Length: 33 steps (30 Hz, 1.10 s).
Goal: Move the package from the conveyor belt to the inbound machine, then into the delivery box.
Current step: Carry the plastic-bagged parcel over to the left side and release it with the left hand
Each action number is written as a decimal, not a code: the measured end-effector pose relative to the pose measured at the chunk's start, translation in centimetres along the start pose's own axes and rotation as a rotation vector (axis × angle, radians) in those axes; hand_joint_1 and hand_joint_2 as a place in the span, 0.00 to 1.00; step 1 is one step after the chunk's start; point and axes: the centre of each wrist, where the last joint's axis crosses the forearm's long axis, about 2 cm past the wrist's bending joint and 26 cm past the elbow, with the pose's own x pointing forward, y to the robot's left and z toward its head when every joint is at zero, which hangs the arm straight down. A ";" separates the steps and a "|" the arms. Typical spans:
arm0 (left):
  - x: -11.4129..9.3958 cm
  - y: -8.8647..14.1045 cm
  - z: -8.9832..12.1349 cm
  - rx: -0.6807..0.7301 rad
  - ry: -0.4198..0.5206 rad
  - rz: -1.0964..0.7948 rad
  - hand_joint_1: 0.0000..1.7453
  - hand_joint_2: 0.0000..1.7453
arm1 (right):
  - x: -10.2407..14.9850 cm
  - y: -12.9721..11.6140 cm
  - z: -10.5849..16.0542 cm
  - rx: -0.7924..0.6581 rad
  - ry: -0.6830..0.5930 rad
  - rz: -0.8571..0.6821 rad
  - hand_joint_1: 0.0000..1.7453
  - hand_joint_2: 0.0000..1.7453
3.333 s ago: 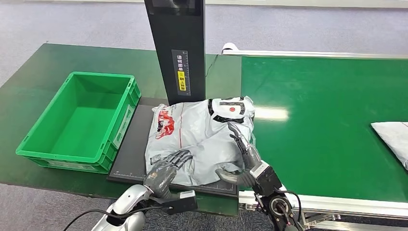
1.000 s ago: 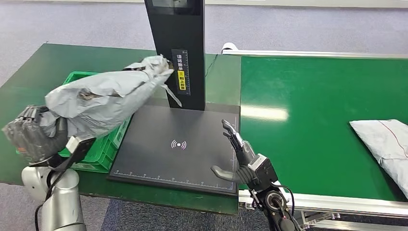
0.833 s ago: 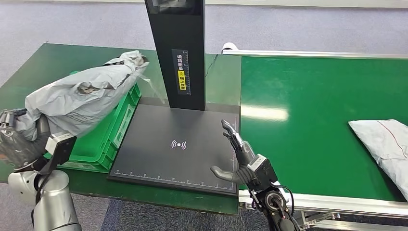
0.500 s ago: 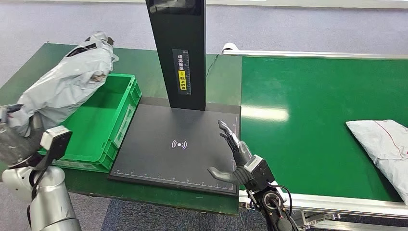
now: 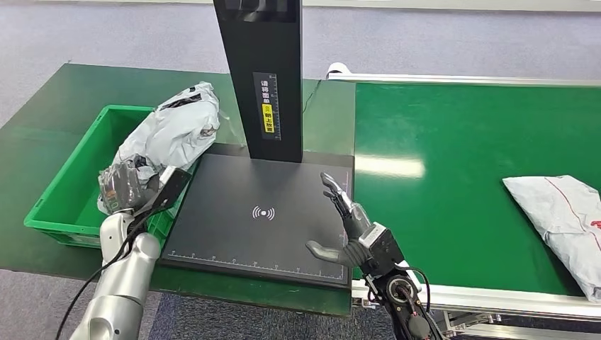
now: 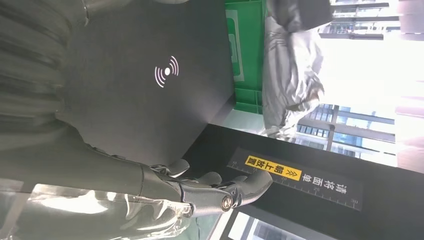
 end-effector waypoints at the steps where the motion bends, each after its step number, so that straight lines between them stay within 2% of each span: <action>1: -0.1 -0.2 0.1 -0.004 0.012 -0.015 0.00 1.00 | 0.0 0.0 0.0 0.000 0.002 0.001 0.00 1.00; 5: -0.9 0.0 0.9 0.033 -0.017 -0.017 0.00 1.00 | -0.1 0.1 0.3 -0.001 0.014 -0.002 0.00 1.00; 8: -1.3 0.9 1.5 0.114 -0.131 0.071 0.00 1.00 | -0.4 0.4 0.6 -0.001 0.018 -0.026 0.00 1.00; 11: -1.5 2.2 1.9 0.269 -0.231 0.191 0.00 1.00 | -0.4 0.5 0.8 -0.002 0.014 -0.040 0.00 1.00; 14: -1.2 3.7 2.3 0.396 -0.226 0.265 0.00 1.00 | -0.4 0.5 0.7 -0.003 0.011 -0.039 0.00 1.00; 19: -0.8 5.7 2.7 0.515 -0.206 0.315 0.00 1.00 | -0.3 0.6 0.5 -0.004 0.008 -0.035 0.00 1.00; 22: -0.1 7.0 3.0 0.601 -0.190 0.410 0.00 1.00 | -0.3 0.5 0.3 -0.008 0.004 -0.030 0.00 1.00; 29: 2.6 7.9 4.0 0.635 -0.259 0.575 0.00 1.00 | -0.2 0.5 0.0 -0.005 -0.004 -0.027 0.00 1.00; 31: 3.0 7.8 4.2 0.629 -0.265 0.623 0.00 0.50 | -0.2 0.5 0.0 -0.003 -0.005 -0.027 0.00 1.00; 33: 3.6 7.5 4.6 0.596 -0.276 0.708 0.00 0.50 | -0.2 0.5 -0.1 -0.003 -0.008 -0.027 0.00 1.00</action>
